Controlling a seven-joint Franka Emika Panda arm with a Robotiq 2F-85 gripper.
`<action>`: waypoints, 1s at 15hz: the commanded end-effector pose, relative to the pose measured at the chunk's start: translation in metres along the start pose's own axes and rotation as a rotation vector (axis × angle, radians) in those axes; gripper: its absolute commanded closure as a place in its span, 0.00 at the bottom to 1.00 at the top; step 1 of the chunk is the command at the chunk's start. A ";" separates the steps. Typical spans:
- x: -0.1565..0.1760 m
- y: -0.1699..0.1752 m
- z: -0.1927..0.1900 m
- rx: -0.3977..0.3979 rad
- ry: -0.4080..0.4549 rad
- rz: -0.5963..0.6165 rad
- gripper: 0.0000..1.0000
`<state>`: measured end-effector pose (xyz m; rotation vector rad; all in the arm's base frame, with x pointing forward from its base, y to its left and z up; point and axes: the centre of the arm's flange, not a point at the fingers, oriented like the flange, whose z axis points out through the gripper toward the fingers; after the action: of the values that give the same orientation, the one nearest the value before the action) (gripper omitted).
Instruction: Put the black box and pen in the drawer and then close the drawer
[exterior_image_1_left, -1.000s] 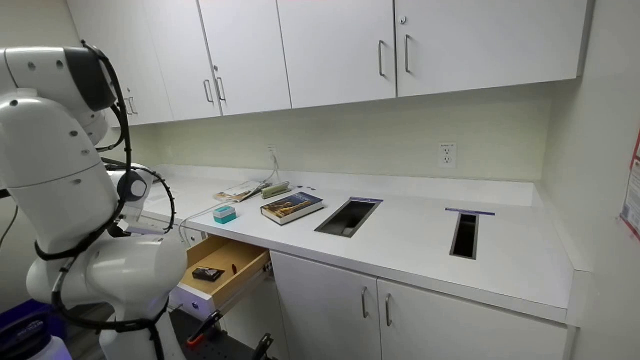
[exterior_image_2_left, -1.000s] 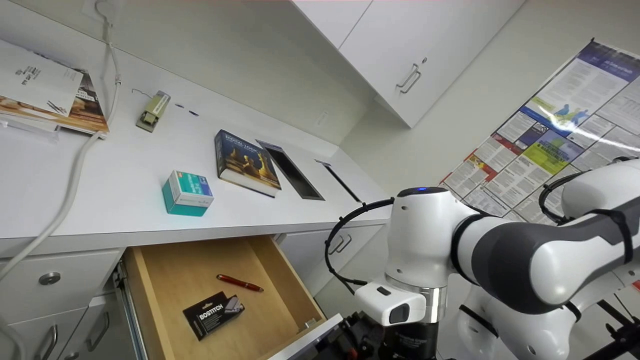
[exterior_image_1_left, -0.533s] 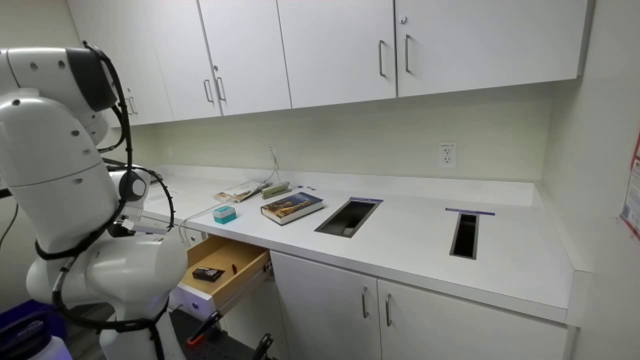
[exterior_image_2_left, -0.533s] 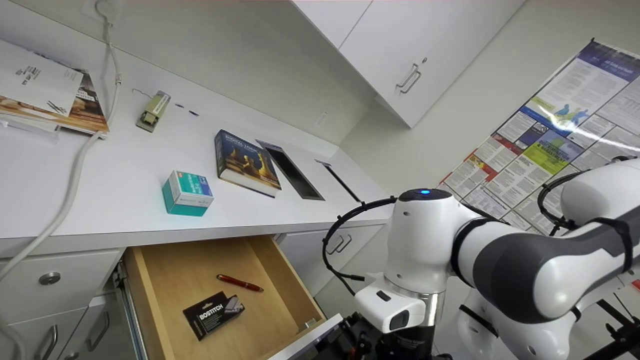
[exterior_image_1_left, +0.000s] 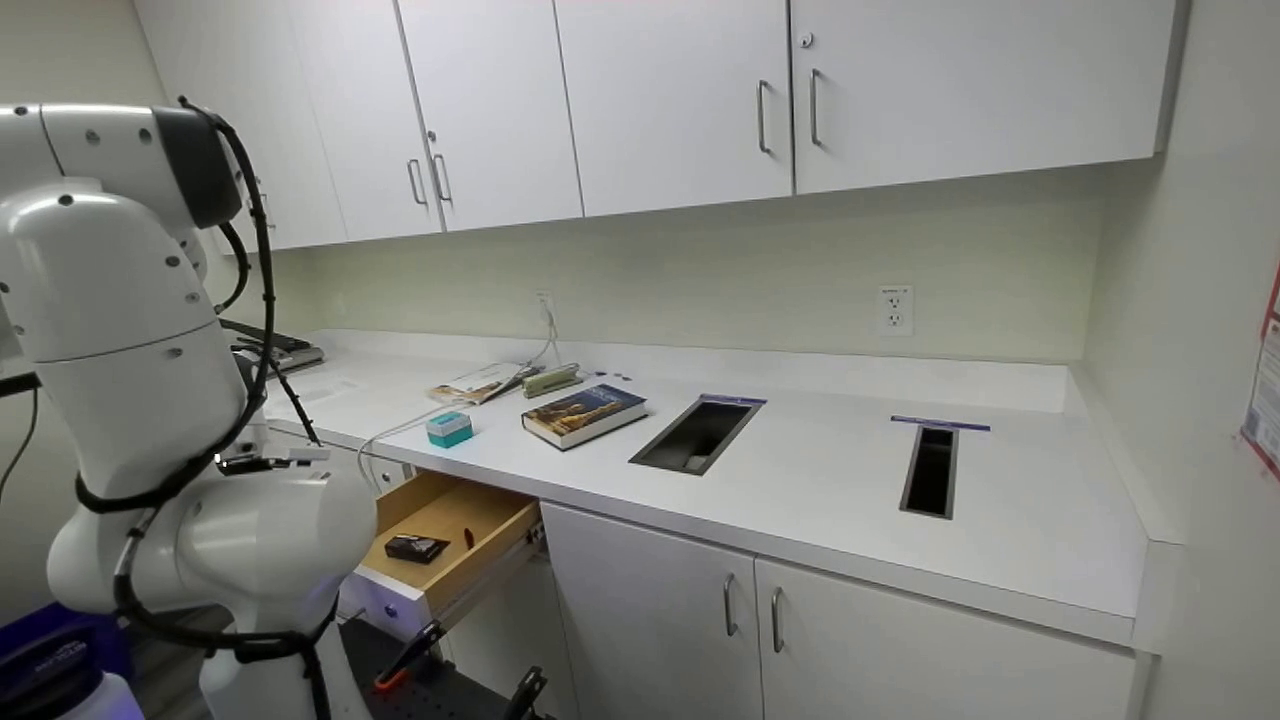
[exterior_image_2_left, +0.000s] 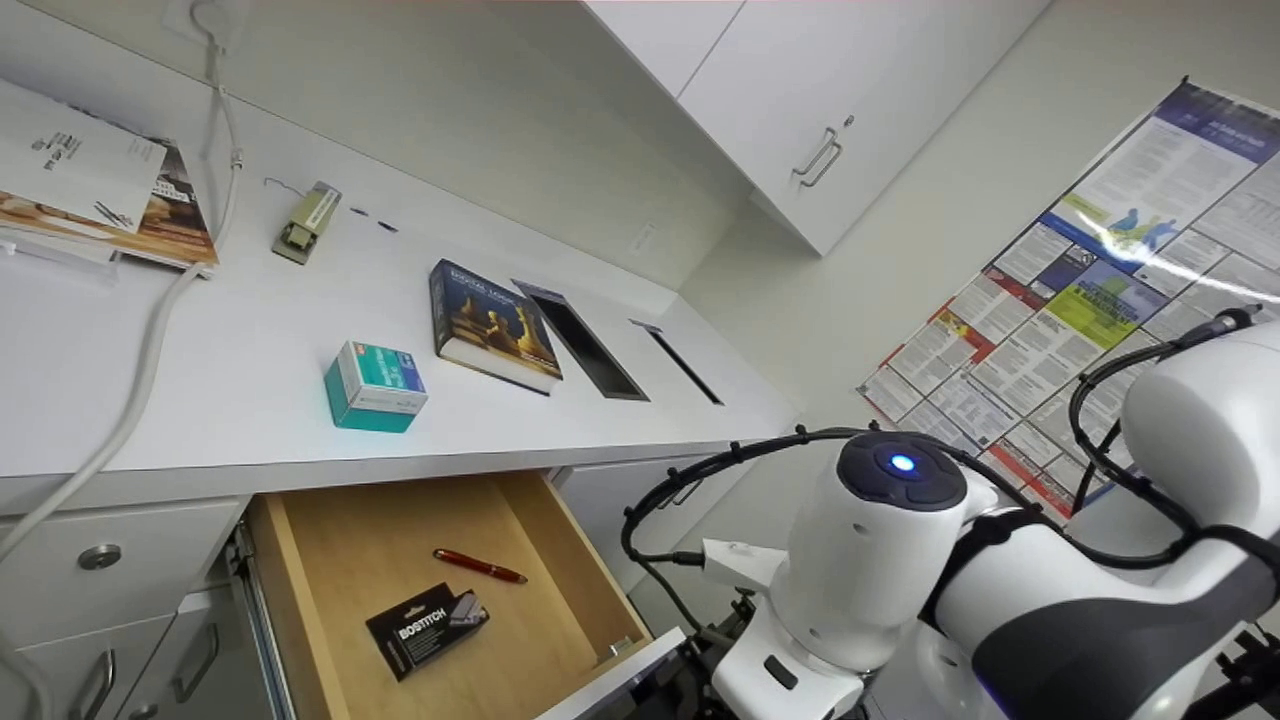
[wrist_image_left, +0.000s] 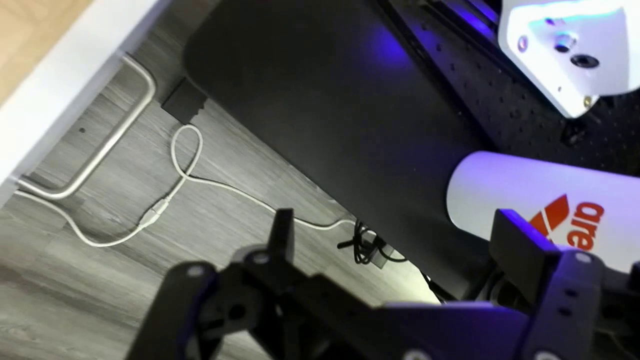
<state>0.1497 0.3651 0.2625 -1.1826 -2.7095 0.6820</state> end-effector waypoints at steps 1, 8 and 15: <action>0.001 0.001 0.002 -0.001 -0.004 -0.008 0.00; -0.005 0.007 0.009 -0.117 -0.112 -0.186 0.00; -0.006 0.028 0.015 -0.339 -0.212 -0.504 0.51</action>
<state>0.1635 0.3745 0.2470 -0.6261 -3.1333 0.4199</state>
